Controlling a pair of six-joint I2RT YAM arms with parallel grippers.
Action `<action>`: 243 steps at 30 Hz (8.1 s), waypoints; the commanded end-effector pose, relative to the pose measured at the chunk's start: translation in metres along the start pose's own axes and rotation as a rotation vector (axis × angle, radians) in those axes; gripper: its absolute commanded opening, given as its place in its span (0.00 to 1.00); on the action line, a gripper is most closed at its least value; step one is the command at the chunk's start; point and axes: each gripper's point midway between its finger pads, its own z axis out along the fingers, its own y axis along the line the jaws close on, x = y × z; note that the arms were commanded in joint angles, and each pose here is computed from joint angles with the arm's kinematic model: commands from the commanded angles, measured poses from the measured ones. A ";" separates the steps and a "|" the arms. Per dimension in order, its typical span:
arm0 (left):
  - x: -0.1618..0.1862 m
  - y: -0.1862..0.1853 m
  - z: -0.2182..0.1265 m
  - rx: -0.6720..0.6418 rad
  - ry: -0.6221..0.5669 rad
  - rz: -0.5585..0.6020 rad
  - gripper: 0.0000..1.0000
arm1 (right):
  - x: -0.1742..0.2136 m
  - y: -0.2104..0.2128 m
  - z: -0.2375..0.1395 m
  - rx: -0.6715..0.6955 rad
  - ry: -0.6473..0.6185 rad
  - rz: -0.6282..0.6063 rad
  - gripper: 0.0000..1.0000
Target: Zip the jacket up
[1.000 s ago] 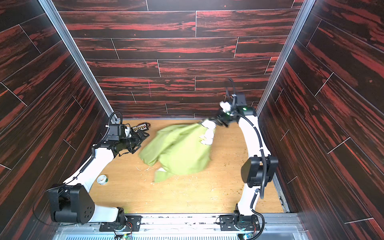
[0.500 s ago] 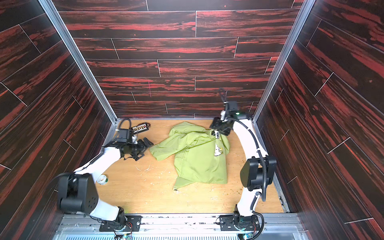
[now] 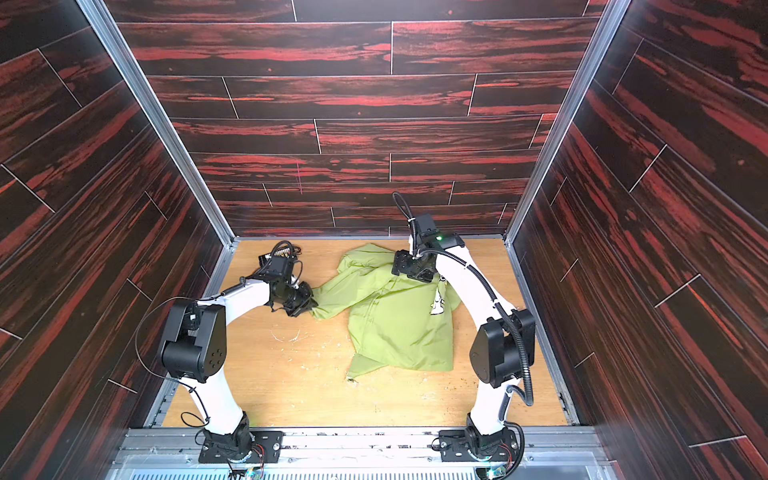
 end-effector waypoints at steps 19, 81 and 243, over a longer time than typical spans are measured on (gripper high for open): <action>0.066 -0.256 -0.148 0.735 0.004 0.328 0.00 | 0.015 0.082 -0.016 -0.589 0.126 0.363 0.80; -0.066 -0.150 0.084 0.057 -0.052 0.283 0.76 | 0.001 -0.074 -0.097 -0.002 -0.125 0.229 0.70; -0.025 -0.109 0.061 0.096 0.061 0.260 0.00 | 0.118 -0.199 0.054 0.171 0.122 0.584 0.18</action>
